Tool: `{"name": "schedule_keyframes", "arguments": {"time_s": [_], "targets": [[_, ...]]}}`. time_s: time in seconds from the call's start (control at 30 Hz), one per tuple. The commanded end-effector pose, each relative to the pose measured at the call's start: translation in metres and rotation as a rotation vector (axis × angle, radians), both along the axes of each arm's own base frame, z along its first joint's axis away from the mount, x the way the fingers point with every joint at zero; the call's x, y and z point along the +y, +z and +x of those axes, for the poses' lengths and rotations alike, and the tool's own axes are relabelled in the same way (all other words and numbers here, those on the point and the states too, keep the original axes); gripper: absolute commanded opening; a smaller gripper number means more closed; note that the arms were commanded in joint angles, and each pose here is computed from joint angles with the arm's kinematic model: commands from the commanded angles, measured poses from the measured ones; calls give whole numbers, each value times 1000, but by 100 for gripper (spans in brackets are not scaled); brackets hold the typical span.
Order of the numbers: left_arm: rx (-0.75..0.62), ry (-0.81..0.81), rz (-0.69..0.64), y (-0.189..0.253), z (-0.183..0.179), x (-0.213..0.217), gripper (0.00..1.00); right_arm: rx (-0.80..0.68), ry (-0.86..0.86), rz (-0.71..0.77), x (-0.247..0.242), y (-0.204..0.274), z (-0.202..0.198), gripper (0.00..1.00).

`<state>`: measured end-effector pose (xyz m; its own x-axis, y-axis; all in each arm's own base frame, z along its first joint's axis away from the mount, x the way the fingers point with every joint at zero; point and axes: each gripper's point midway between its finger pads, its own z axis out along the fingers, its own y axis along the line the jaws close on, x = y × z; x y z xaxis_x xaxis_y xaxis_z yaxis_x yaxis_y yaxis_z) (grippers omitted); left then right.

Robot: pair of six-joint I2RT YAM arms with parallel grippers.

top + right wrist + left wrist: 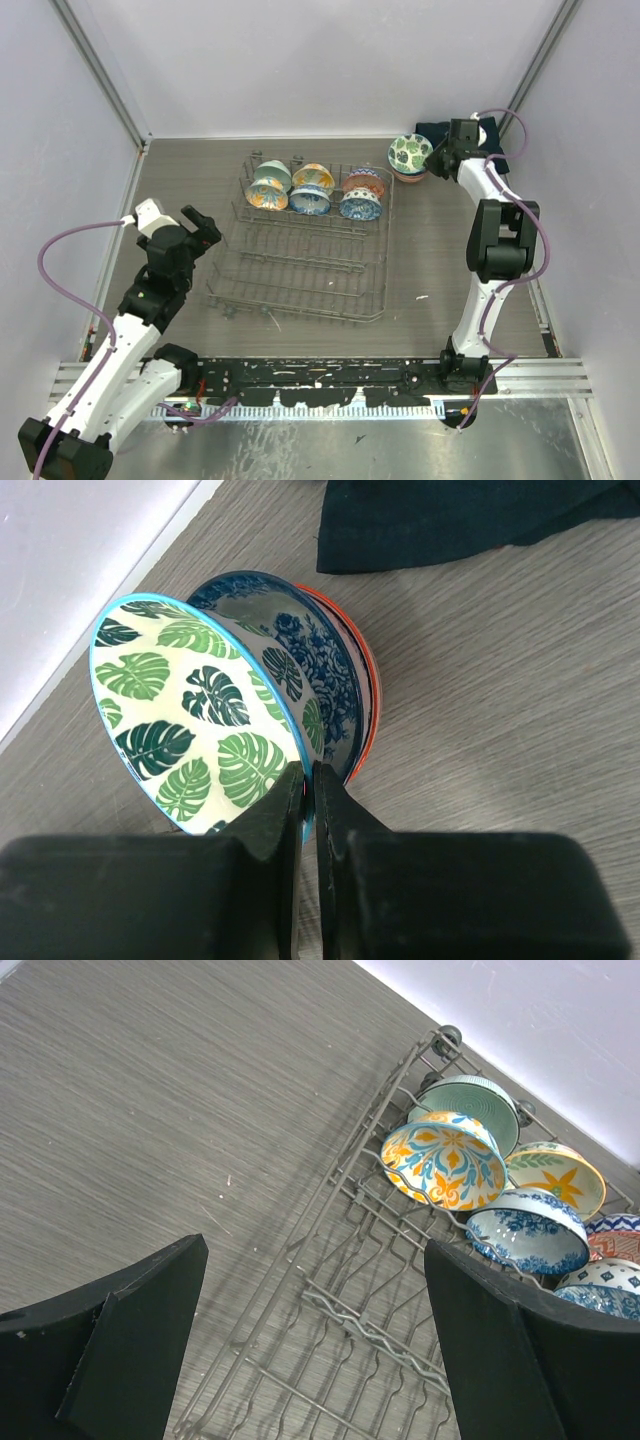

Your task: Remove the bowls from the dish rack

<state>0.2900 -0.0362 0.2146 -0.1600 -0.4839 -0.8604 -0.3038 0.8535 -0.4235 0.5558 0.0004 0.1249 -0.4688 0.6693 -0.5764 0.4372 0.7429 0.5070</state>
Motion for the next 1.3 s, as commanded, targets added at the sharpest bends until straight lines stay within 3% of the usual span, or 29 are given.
{"name": "schedule_keyframes", "arguments": {"time_s": [0.0, 0.4, 0.83, 1.07, 1.27], "targets": [[-46, 12, 0, 17, 4, 1, 98, -158, 2, 41, 2, 52, 29, 4], [-46, 18, 4, 17, 4, 3, 98, -142, 19, 64, 5, 44, 31, 30], [-46, 17, 3, 17, 4, 2, 98, -209, 35, 15, 2, 78, -6, 43], [-45, 18, 4, 17, 4, 3, 98, -266, 62, -21, 10, 103, -48, 44], [-48, 18, 4, 18, 4, 3, 98, -228, 107, -167, 34, 84, -123, 48]]}}
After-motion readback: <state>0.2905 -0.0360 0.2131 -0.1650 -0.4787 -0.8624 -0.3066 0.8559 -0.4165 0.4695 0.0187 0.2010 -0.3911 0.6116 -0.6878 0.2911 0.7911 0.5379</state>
